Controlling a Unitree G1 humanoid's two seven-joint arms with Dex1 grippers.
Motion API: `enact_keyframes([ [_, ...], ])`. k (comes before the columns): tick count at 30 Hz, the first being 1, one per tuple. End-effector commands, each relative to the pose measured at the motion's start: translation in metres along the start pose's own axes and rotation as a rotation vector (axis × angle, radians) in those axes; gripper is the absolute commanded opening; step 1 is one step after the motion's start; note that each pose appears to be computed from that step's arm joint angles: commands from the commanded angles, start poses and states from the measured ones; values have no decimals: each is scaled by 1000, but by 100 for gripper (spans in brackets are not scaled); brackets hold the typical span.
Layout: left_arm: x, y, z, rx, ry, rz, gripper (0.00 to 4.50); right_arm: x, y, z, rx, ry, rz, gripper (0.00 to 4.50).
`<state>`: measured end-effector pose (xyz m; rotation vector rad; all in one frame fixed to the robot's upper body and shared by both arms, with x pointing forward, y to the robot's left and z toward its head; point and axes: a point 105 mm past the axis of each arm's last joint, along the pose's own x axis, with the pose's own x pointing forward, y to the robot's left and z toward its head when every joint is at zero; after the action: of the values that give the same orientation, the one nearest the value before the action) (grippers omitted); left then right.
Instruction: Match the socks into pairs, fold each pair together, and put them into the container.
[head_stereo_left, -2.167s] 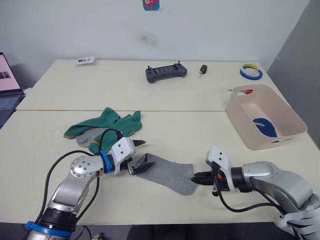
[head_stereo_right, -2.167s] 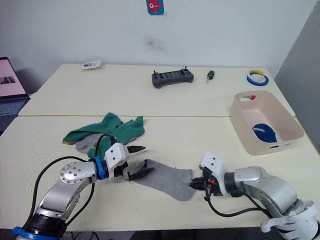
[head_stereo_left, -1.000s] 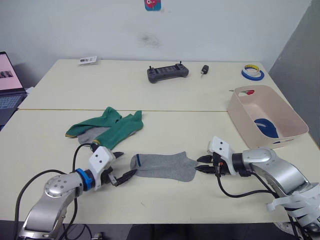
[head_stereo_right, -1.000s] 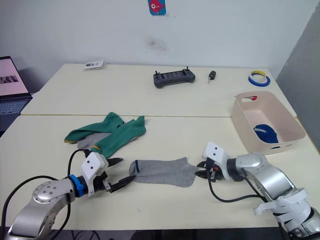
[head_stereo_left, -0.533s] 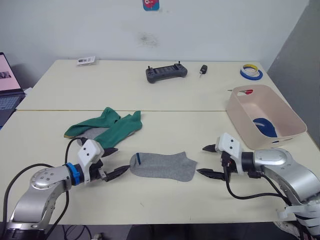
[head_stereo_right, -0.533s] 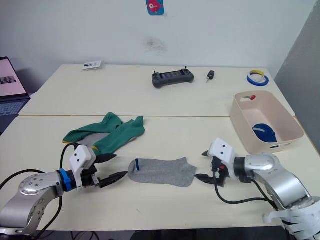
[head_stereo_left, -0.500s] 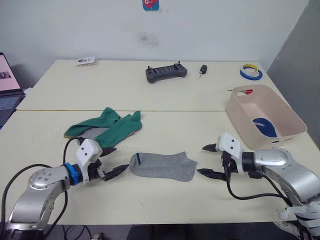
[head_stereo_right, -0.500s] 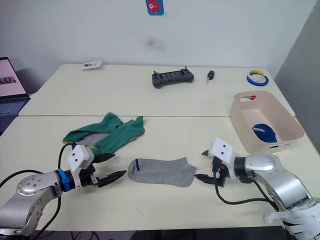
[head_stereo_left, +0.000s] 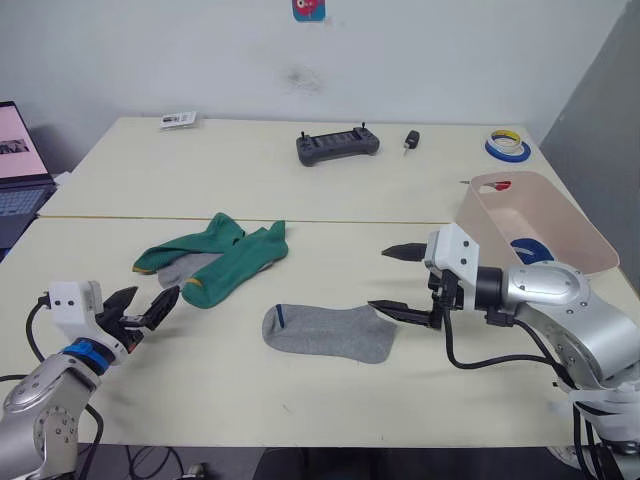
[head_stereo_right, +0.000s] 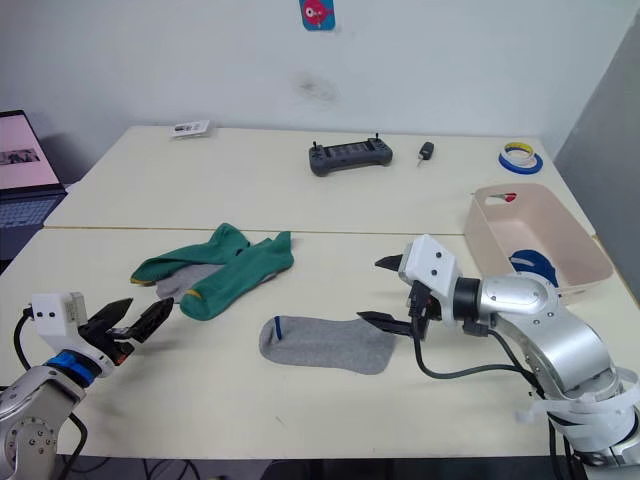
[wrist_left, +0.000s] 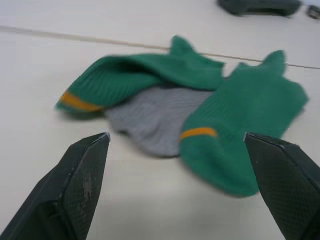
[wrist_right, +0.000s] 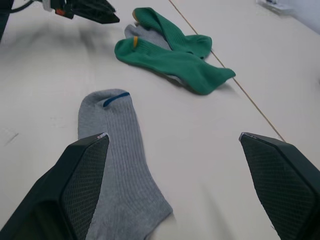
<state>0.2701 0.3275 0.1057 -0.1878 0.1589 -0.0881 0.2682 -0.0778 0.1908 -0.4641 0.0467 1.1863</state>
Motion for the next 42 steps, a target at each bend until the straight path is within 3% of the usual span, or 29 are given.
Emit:
enact_keyframes([
  [1,11,-10,3,-102,10,0,450,0,1,13,-38,-25,10,448],
  [10,37,-7,15,-282,-37,181,450,2,0,28,-42,-23,57,448],
  [18,32,0,20,-346,-76,251,450,16,-16,56,1,-60,69,448],
  [22,31,3,14,-349,-55,279,450,27,-15,63,-15,-80,89,448],
  [28,43,-9,-8,-382,54,293,450,32,-8,61,-11,-84,119,448],
  [31,49,-12,-14,-404,86,315,387,31,-9,60,-10,-83,117,450],
  [36,63,-21,-17,-448,127,300,238,31,-8,60,-5,-83,114,450],
  [42,73,-21,-3,-450,87,291,60,30,-6,60,0,-83,110,450],
])
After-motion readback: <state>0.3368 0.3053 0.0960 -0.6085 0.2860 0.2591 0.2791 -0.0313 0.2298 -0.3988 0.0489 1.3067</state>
